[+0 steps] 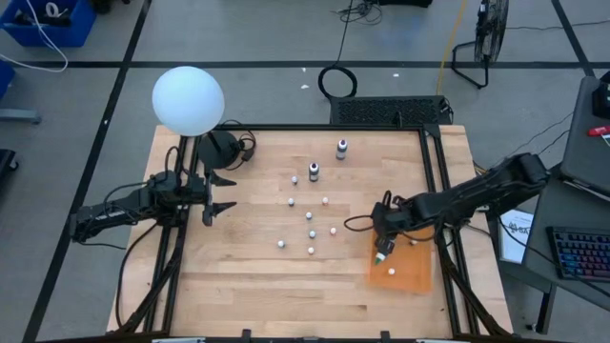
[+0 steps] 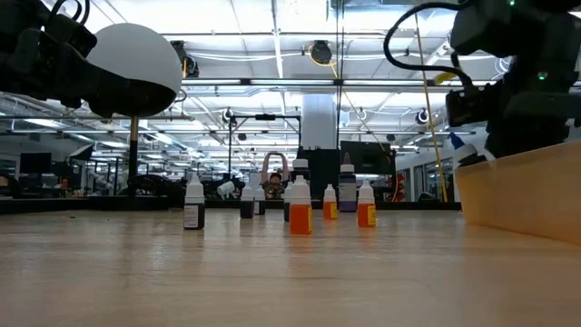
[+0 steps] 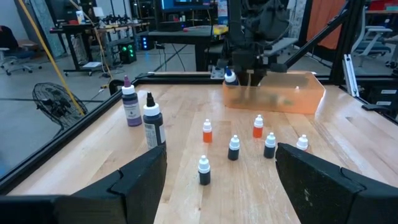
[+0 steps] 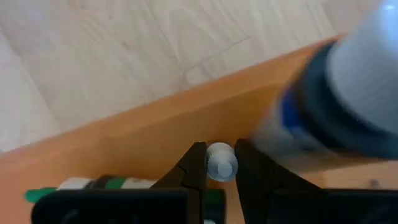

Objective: Pick & Place food coloring
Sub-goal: Put the small red food coloring bottle into the orange bin, then put the middle small yellow food coloring bottle into the orange bin

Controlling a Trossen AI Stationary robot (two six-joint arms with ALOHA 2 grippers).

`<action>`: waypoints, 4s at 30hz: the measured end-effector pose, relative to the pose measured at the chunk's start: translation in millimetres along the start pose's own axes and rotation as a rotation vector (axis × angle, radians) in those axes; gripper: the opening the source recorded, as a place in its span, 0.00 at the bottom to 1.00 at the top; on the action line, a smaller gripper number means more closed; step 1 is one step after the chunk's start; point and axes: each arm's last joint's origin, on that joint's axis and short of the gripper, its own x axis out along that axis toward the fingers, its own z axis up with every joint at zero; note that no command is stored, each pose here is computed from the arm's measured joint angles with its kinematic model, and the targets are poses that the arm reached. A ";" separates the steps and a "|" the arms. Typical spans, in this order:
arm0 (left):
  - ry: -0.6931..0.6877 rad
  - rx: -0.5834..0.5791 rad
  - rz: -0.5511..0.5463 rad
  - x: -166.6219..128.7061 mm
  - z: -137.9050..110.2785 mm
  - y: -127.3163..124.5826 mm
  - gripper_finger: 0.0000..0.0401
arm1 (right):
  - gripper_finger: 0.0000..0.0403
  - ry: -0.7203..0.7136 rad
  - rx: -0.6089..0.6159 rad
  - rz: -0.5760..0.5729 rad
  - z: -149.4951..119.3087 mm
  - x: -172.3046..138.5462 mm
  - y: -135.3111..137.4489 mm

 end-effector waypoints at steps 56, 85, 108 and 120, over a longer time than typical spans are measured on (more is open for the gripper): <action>0.000 0.000 0.000 0.0 0.0 0.0 0.74 | 0.30 -0.362 -0.407 0.127 107.0 -105.8 61.6; 0.000 0.000 0.000 0.0 0.0 0.0 0.74 | 0.47 0.005 -0.578 0.035 145.6 16.7 71.5; 0.000 0.000 0.000 0.0 0.0 0.0 0.74 | 0.46 -0.029 -0.563 0.105 133.5 39.9 66.6; 0.000 0.000 0.000 0.0 0.0 0.0 0.74 | 0.38 -0.046 -0.562 0.111 134.9 39.7 67.6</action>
